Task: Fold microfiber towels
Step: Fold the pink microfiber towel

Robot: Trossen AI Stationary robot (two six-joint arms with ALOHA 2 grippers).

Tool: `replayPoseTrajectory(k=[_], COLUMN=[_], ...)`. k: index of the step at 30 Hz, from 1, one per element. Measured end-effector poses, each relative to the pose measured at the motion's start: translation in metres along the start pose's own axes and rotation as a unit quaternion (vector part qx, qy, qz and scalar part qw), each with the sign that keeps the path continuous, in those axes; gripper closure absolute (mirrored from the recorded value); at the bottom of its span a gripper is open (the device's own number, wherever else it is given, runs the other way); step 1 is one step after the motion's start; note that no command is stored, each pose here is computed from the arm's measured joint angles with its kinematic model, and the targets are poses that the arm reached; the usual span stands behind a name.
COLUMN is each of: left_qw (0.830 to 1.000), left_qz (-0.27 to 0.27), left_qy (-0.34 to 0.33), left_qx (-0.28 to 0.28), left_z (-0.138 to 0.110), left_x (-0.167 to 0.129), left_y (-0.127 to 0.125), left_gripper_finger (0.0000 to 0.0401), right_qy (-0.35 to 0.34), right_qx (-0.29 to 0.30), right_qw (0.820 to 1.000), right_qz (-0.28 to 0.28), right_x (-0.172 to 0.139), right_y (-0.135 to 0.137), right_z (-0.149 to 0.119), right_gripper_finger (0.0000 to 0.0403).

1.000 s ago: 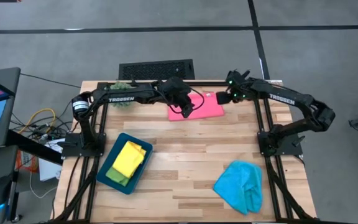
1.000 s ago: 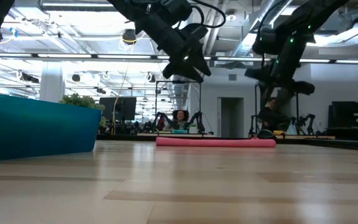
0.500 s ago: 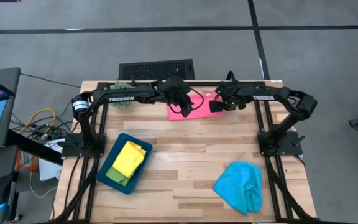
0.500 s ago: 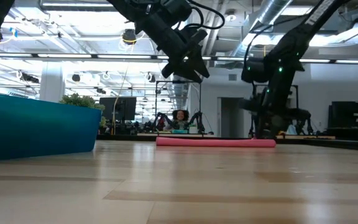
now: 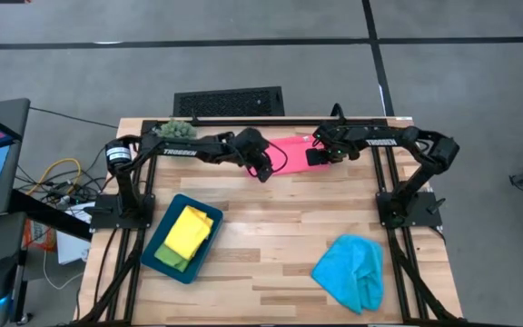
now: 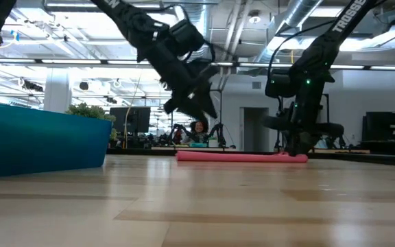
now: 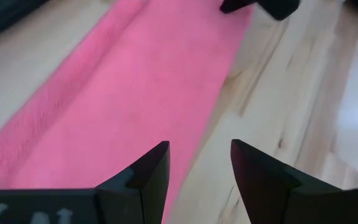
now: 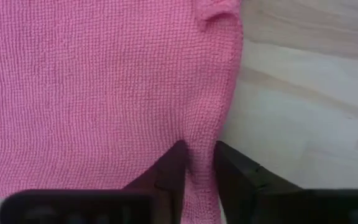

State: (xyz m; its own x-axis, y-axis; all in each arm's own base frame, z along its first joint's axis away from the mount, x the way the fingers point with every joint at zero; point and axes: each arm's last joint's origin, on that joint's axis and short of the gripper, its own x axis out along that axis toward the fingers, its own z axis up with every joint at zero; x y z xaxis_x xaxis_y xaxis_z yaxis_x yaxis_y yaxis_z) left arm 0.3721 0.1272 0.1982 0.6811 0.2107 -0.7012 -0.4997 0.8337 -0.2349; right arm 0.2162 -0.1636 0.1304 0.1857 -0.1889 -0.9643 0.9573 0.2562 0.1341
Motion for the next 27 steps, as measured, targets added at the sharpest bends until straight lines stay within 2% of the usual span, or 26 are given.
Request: replayPoseTrajectory(k=[5, 10, 13, 21, 27], left_qw=[1.0, 1.0, 1.0, 1.0, 1.0], left_qz=[0.005, 0.005, 0.004, 0.004, 0.009], left_qy=[0.006, 0.0, -0.002, -0.002, -0.003], left_qx=[-0.01, -0.01, -0.008, 0.001, 0.001], left_z=[-0.012, -0.011, -0.011, -0.011, -0.01], left_x=[0.004, 0.004, 0.004, 0.004, 0.004], left_y=[0.005, 0.005, 0.004, 0.004, 0.005], left_gripper_finger=[0.0239, 0.0239, 0.0239, 0.0239, 0.0239], right_qy=[-0.002, 0.007, -0.011, -0.05, -0.057], right_qx=[-0.002, -0.011, -0.013, -0.031, -0.064], right_qw=[1.0, 1.0, 0.999, 0.996, 0.992], right_qz=[0.007, 0.018, 0.032, 0.068, 0.089], right_x=[0.0, -0.005, -0.016, -0.041, -0.039], right_y=[0.001, 0.002, 0.005, 0.027, 0.056], right_z=[0.001, 0.0, 0.003, 0.01, 0.005], right_gripper_finger=[0.0337, 0.0374, 0.0393, 0.0384, 0.0391])
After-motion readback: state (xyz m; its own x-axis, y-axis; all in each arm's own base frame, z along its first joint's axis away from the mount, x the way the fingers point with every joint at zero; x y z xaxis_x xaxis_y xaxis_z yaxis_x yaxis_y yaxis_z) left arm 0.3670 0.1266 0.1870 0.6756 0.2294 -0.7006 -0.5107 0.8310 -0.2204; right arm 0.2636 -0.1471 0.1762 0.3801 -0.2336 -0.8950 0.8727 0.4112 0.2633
